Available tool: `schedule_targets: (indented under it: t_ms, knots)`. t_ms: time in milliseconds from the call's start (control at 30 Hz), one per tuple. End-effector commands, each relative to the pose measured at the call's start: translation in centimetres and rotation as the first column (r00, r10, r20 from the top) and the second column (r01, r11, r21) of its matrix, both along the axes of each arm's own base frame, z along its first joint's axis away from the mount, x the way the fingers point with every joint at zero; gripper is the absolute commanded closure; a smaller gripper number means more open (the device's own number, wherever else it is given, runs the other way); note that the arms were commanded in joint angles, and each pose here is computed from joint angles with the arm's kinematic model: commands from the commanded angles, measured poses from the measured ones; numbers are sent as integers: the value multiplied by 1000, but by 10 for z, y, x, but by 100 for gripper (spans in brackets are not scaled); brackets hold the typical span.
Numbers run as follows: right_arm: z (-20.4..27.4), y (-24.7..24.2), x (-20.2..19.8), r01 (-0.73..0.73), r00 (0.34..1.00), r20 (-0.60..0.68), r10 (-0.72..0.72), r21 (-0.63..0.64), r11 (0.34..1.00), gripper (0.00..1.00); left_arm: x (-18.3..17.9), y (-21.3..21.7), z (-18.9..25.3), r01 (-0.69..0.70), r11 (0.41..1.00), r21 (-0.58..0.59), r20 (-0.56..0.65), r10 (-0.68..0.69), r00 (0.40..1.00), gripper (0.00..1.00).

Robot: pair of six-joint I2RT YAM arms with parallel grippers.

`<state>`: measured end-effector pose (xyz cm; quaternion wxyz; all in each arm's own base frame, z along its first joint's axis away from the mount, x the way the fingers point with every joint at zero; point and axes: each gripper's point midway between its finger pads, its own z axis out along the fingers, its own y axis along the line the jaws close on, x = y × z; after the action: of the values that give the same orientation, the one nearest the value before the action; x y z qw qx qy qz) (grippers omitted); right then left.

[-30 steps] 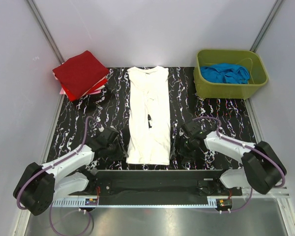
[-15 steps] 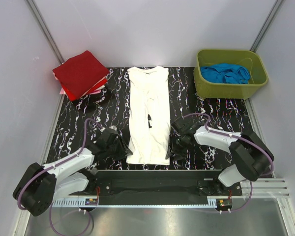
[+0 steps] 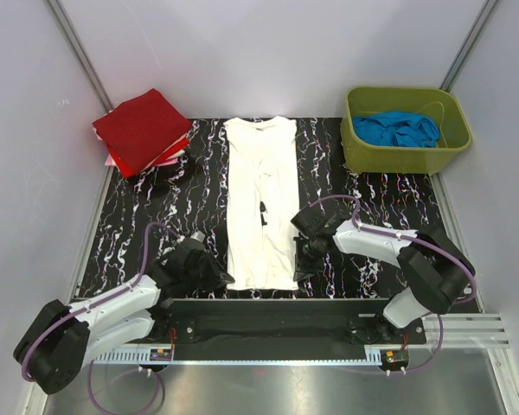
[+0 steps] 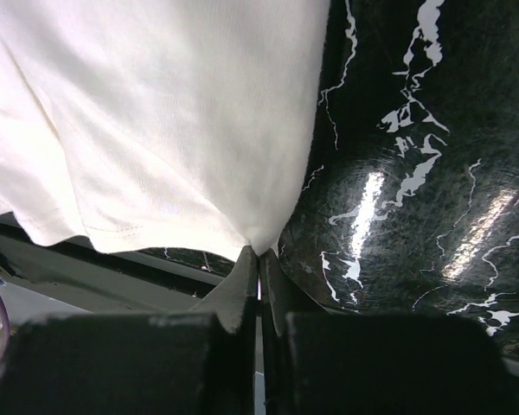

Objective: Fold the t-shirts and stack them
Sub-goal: Fold the tshirt

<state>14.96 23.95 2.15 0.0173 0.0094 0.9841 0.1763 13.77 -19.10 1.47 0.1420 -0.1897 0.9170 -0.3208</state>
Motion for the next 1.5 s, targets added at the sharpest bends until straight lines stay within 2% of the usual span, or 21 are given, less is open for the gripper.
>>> schedule_targets:
  t_ms: [0, 33, 67, 267, 567, 700, 733, 767, 900, 967, 1067, 1200, 1333, 1467]
  knots:
    - [7, 2, 6, 10, 999, 46, -10, 2, 1000, 100, -23, 10, -22, 7, 999, 43, -70, -4, 998, 85]
    - [8, 2, 6, 11, 999, 49, -11, 5, 1000, 100, -22, 7, -21, 11, 999, 32, -63, -9, 998, 99]
    - [9, 1, 5, 12, 998, 53, -12, 7, 1000, 100, -23, 6, -21, 12, 999, 29, -60, -10, 998, 100]
    - [19, -7, -5, 49, 997, 52, -50, 30, 998, 100, -25, -2, -7, 26, 999, 26, -58, -24, 998, 100]
    - [53, -18, -26, 97, 993, 54, -103, 110, 989, 100, -29, -12, 56, 2, 999, -38, 6, -1, 1000, 100]
    - [75, -16, -22, 104, 988, 94, -119, 149, 983, 100, -24, -8, 80, 15, 1000, 14, 28, -15, 999, 100]
    - [81, -14, -16, 106, 986, 113, -124, 151, 983, 100, -15, -4, 87, 17, 998, 67, 65, -22, 998, 99]
    - [85, -14, -13, 103, 984, 126, -122, 152, 983, 100, -15, -4, 83, 18, 996, 82, 51, -23, 998, 99]
    - [101, -11, 9, 77, 977, 187, -101, 129, 989, 100, 6, -10, 111, 47, 990, 130, 94, -60, 994, 99]
    - [116, -13, 31, 82, 967, 229, -112, 133, 988, 100, 18, -8, 114, 55, 984, 171, 95, -73, 993, 99]
    - [131, -16, 61, 80, 956, 268, -118, 149, 986, 100, 46, -8, 142, 45, 983, 179, 142, -71, 987, 99]
    - [139, -23, 103, 86, 950, 288, -121, 133, 987, 100, 83, 0, 157, 45, 982, 183, 153, -74, 985, 98]
    - [152, -16, 143, 66, 943, 315, -108, 142, 988, 100, 116, -4, 163, 71, 980, 184, 141, -97, 985, 100]
    - [141, -13, 175, 65, 951, 292, -102, 134, 989, 100, 150, -7, 160, 88, 978, 191, 118, -112, 987, 100]
